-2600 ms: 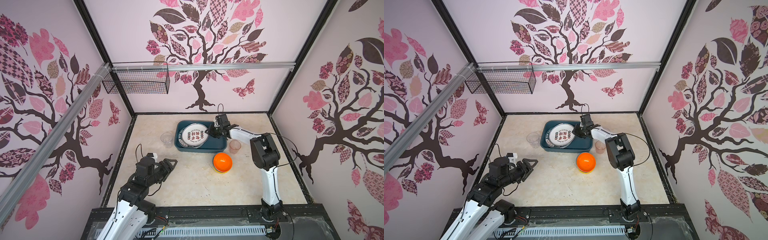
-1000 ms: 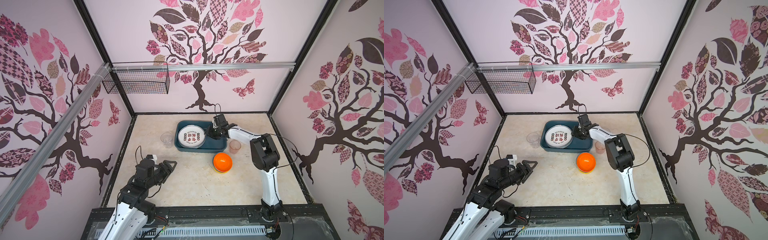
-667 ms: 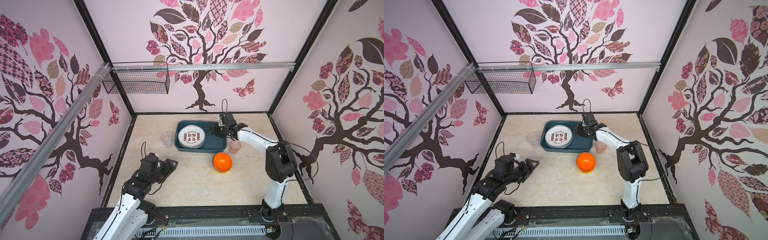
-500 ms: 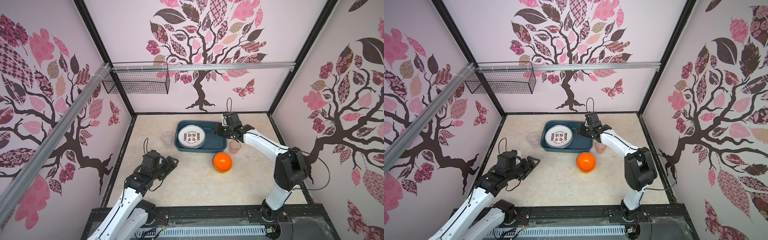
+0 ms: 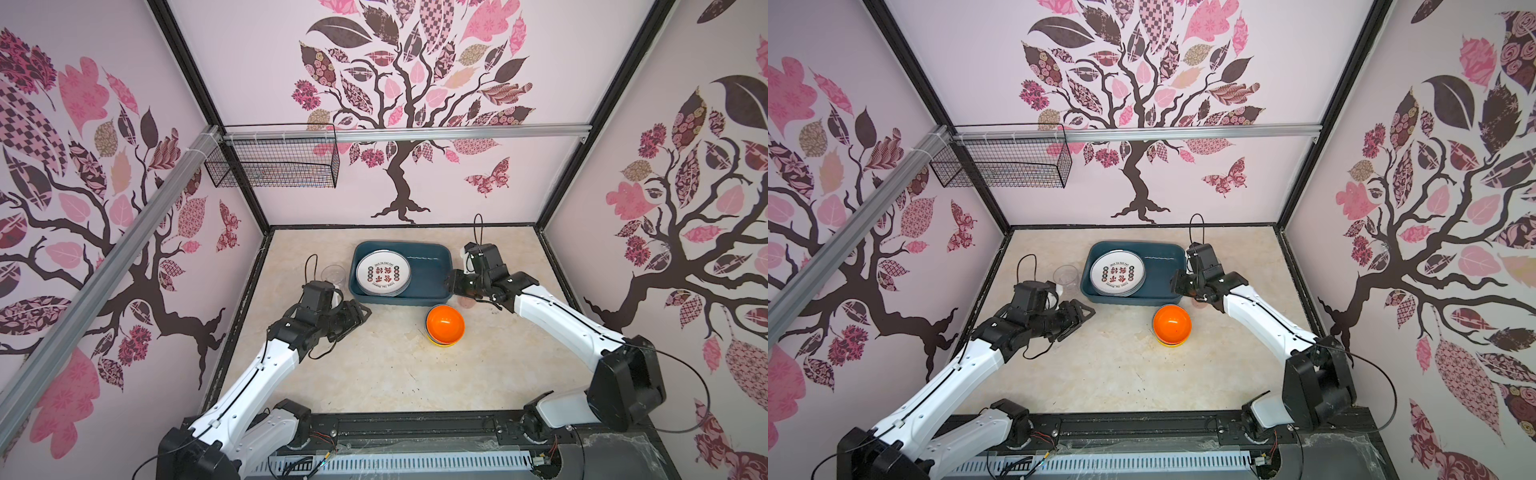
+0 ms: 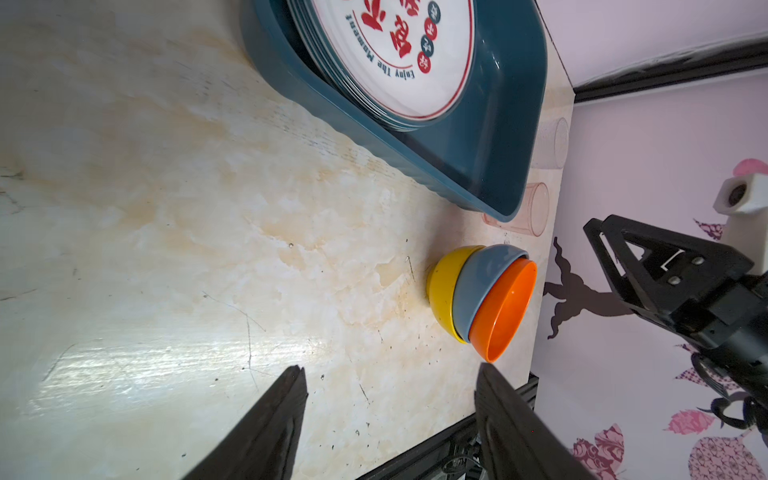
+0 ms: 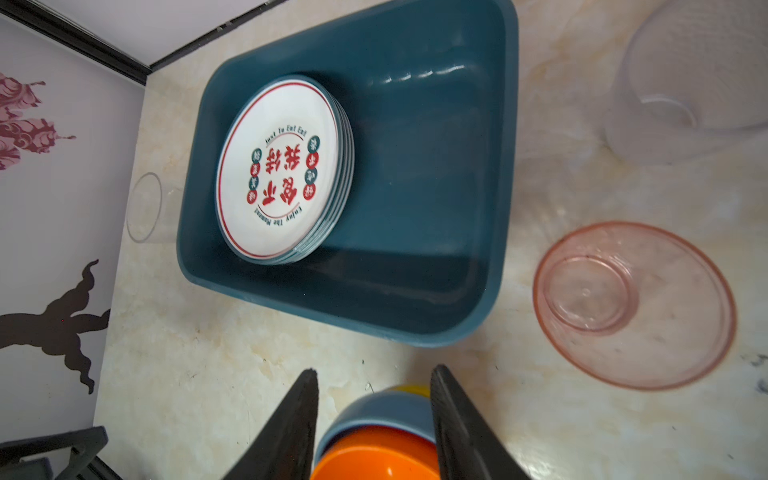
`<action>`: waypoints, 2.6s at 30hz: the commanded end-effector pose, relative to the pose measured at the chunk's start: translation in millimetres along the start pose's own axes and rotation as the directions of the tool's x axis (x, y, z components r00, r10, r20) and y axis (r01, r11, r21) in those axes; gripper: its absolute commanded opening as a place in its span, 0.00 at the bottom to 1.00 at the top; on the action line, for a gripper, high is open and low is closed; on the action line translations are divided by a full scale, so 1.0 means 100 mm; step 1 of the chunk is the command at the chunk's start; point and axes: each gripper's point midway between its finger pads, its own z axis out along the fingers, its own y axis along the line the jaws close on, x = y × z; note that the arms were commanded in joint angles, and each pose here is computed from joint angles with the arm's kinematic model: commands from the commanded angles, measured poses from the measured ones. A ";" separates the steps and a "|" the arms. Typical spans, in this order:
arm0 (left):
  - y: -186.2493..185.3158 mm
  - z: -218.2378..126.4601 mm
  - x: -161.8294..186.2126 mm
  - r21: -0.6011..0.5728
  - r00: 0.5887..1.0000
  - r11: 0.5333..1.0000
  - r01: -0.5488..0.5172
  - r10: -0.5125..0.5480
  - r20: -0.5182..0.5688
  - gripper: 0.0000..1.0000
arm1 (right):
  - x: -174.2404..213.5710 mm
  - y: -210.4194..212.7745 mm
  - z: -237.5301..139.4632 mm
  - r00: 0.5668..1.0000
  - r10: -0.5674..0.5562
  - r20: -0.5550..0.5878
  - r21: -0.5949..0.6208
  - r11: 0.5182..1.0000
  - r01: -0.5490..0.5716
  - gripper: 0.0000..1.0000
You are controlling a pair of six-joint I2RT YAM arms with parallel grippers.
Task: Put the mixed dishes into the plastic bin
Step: 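Open the right gripper and move both grippers toward the nested bowls, then grip the orange bowl rim with the right gripper while the left hovers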
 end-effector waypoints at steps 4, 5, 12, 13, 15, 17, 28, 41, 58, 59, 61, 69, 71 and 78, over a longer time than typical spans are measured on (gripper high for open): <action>-0.46 0.07 0.06 0.071 0.985 0.985 -0.157 0.161 -0.054 0.66 | 0.36 -0.38 -0.21 0.998 0.024 -0.062 0.140 0.990 -0.015 0.47; -0.47 0.10 0.07 0.075 0.985 0.984 -0.160 0.165 -0.060 0.66 | 0.42 -0.43 -0.22 0.997 0.027 -0.074 0.153 0.988 -0.016 0.47; -0.51 0.22 0.20 0.080 0.975 0.978 -0.192 0.199 -0.096 0.65 | 0.75 -0.61 -0.20 0.988 0.077 -0.132 0.182 0.982 -0.052 0.44; -0.50 0.24 0.22 0.080 0.975 0.978 -0.190 0.198 -0.101 0.65 | 0.78 -0.62 -0.20 0.987 0.081 -0.139 0.181 0.982 -0.055 0.44; -0.48 0.27 0.24 0.082 0.976 0.980 -0.183 0.191 -0.105 0.65 | 0.81 -0.62 -0.18 0.985 0.086 -0.147 0.177 0.982 -0.059 0.42; -0.47 0.28 0.26 0.083 0.977 0.981 -0.174 0.183 -0.107 0.65 | 0.83 -0.63 -0.15 0.984 0.091 -0.153 0.178 0.982 -0.063 0.41; -0.35 0.32 0.32 0.069 0.981 0.986 -0.149 0.157 -0.117 0.65 | 0.91 -0.54 -0.03 0.976 0.094 -0.199 0.154 0.986 -0.064 0.35; -0.29 0.35 0.36 0.063 0.983 0.990 -0.127 0.135 -0.127 0.65 | 1.02 -0.47 0.03 0.971 0.062 -0.233 0.145 0.989 -0.029 0.27; -0.26 0.33 0.39 0.065 0.984 0.991 -0.116 0.124 -0.126 0.66 | 0.89 -0.42 -0.11 0.982 -0.001 -0.191 0.148 0.989 0.029 0.07; -0.27 0.32 0.38 0.066 0.985 0.991 -0.117 0.124 -0.123 0.66 | 0.88 -0.42 -0.12 0.982 -0.003 -0.190 0.148 0.988 0.032 0.06; -0.27 0.31 0.38 0.069 0.984 0.990 -0.119 0.127 -0.122 0.66 | 0.87 -0.42 -0.15 0.982 -0.011 -0.187 0.151 0.988 0.039 0.05; -0.32 0.25 0.36 0.081 0.984 0.988 -0.134 0.142 -0.106 0.66 | 0.74 -0.32 -0.29 0.984 -0.056 -0.172 0.137 0.987 0.080 0.02; -0.32 0.24 0.35 0.080 0.984 0.987 -0.139 0.147 -0.104 0.66 | 0.69 -0.27 -0.33 0.984 -0.066 -0.167 0.126 0.988 0.087 0.01; -0.37 0.17 0.27 0.064 0.985 0.986 -0.153 0.158 -0.070 0.66 | 0.44 -0.10 -0.42 0.987 -0.099 -0.123 0.102 0.989 0.112 0.01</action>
